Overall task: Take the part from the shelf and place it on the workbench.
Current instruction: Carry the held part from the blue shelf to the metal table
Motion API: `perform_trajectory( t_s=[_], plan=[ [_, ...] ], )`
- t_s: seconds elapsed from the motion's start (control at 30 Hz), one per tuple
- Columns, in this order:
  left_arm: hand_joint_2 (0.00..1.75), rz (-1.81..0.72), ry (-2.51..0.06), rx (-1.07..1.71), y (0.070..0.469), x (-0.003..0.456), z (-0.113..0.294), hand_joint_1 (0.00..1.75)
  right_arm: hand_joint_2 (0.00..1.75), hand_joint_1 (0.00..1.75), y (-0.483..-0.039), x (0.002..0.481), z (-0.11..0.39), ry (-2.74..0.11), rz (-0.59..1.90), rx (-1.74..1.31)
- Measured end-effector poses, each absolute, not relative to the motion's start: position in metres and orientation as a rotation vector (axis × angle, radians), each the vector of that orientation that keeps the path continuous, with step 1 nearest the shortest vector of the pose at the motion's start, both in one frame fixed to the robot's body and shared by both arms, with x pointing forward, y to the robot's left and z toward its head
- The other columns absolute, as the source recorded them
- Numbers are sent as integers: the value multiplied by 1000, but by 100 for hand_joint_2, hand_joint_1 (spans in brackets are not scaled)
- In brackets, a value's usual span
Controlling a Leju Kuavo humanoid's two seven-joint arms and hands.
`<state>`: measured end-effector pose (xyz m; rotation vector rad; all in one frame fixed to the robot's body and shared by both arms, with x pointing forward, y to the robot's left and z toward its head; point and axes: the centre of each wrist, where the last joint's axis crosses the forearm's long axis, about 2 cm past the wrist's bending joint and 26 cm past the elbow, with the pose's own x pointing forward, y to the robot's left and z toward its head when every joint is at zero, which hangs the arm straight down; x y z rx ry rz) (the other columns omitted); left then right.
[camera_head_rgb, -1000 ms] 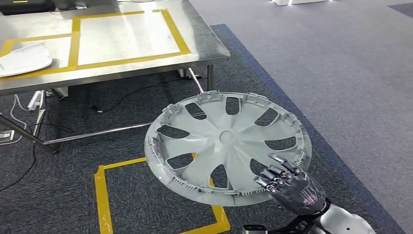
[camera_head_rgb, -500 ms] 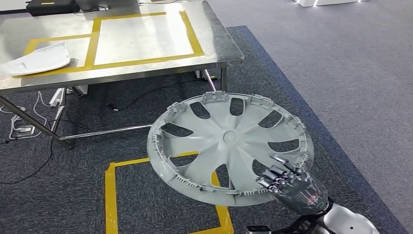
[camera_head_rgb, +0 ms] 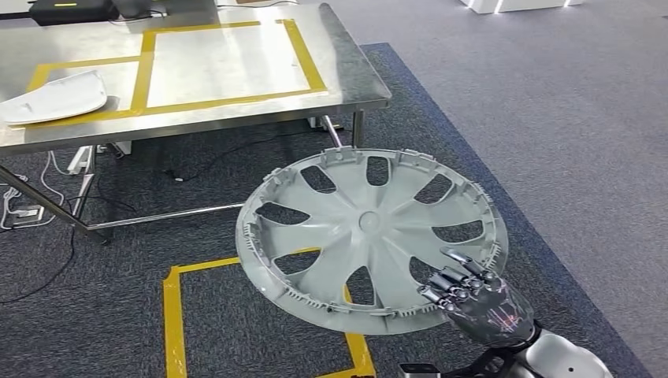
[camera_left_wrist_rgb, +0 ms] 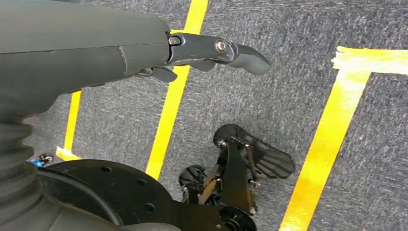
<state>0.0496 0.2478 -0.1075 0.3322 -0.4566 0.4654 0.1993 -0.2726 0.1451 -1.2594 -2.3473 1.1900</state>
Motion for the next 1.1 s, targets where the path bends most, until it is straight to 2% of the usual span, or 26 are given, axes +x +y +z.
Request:
perform_trajectory(
  t_s=[1.1],
  plan=[
    [175,455,-462,330,247,52,-107,0,175,175,-276,204,141,-2317,1212,-1271]
  ],
)
